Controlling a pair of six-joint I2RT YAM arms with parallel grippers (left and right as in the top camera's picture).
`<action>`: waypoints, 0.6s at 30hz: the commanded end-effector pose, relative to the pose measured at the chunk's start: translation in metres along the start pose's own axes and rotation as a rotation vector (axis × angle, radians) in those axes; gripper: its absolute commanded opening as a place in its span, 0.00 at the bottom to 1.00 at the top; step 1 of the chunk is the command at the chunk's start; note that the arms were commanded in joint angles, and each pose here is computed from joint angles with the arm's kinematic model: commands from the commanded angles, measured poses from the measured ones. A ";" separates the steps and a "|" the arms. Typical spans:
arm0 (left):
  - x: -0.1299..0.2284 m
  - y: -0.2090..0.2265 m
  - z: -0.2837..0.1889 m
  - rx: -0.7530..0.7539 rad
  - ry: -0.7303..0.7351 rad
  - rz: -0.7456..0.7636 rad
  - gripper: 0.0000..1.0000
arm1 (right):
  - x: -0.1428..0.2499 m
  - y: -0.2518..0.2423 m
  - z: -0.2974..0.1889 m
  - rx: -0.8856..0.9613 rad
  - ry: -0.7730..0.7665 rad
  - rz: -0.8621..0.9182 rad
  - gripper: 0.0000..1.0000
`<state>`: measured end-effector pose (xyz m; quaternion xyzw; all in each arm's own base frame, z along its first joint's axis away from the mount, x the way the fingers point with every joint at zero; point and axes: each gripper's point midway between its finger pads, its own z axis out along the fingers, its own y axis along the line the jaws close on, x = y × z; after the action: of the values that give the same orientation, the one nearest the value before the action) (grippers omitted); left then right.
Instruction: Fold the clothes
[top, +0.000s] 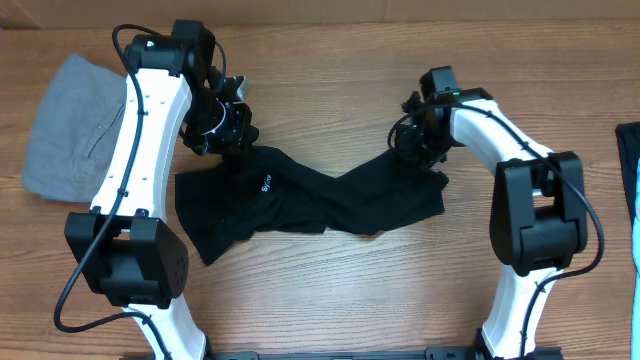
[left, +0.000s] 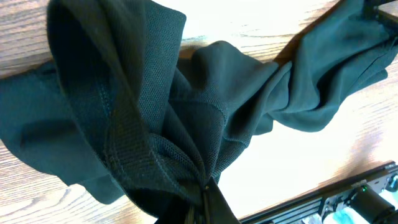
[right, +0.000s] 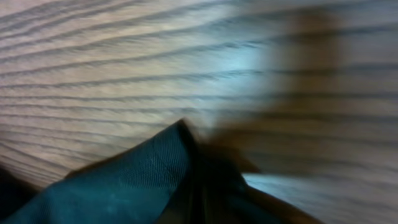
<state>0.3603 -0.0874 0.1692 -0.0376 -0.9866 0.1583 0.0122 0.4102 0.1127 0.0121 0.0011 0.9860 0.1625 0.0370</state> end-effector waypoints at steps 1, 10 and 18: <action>0.001 -0.012 -0.016 0.019 -0.045 0.062 0.04 | -0.038 -0.010 -0.072 -0.008 -0.183 -0.006 0.04; -0.008 -0.028 -0.070 0.023 -0.213 0.112 0.04 | -0.040 -0.051 -0.189 -0.003 -0.415 0.117 0.04; -0.002 -0.031 -0.075 0.022 -0.216 0.118 0.04 | -0.001 -0.065 -0.178 0.045 -0.264 0.195 0.04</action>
<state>0.3652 -0.0884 0.2434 -0.0630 -0.9798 0.1643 -0.0949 0.4059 -0.0015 0.1658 0.1131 0.9665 0.1577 0.1681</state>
